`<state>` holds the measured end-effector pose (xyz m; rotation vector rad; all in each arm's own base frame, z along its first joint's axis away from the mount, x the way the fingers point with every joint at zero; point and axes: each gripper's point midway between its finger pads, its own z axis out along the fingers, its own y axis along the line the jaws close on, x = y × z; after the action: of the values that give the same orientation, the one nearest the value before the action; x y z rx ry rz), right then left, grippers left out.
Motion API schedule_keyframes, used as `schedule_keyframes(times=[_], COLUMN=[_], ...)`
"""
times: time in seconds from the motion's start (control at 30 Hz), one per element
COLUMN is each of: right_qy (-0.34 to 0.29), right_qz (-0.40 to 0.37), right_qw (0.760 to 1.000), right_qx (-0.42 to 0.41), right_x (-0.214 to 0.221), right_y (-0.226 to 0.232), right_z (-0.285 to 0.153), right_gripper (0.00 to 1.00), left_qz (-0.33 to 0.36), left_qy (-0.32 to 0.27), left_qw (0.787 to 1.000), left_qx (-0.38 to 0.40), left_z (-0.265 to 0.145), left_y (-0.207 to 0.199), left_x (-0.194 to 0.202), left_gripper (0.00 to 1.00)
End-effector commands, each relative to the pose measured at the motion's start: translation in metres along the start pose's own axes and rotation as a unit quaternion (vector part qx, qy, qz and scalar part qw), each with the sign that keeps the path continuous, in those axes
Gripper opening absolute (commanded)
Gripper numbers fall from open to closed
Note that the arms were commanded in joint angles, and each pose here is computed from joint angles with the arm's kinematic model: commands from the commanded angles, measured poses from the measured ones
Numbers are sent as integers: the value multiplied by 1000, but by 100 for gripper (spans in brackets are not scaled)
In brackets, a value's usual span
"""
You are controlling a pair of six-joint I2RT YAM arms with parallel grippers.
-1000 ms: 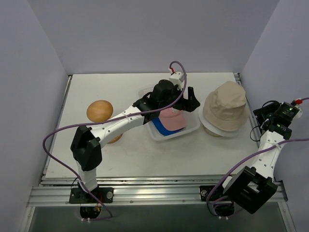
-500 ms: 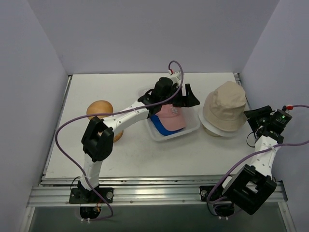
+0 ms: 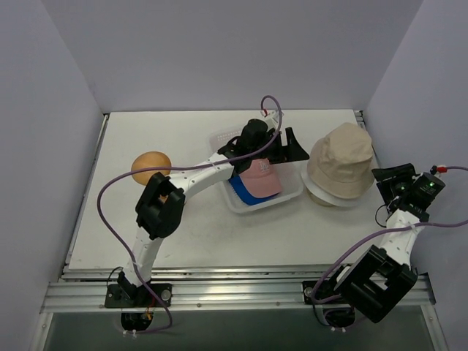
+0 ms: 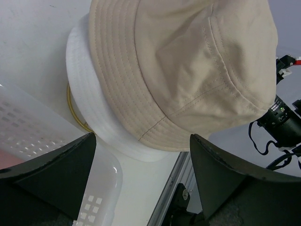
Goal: Stack the hats
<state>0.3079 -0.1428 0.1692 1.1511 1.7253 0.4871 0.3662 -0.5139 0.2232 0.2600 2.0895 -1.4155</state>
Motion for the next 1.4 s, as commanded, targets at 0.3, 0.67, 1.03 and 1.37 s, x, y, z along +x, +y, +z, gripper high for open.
schedule_keyframes(times=[0.3, 0.67, 1.03, 1.37], right_qy=[-14, -15, -21, -28], right_qz=[-9, 1, -4, 7], right_qw=[997, 997, 997, 996], right_qx=[-79, -72, -75, -84], right_x=[-10, -5, -6, -7], right_y=[29, 18, 14, 16], right_z=[-2, 4, 10, 12], right_gripper=[48, 41, 43, 26], left_qz=[-14, -31, -45, -57], left_qy=[-15, -14, -17, -22], left_qw=[1000, 999, 998, 997], left_qx=[19, 4, 28, 48], left_z=[18, 27, 36, 44], left_y=[-17, -3, -2, -4], left_x=[-10, -4, -1, -2], left_gripper=[89, 89, 89, 89])
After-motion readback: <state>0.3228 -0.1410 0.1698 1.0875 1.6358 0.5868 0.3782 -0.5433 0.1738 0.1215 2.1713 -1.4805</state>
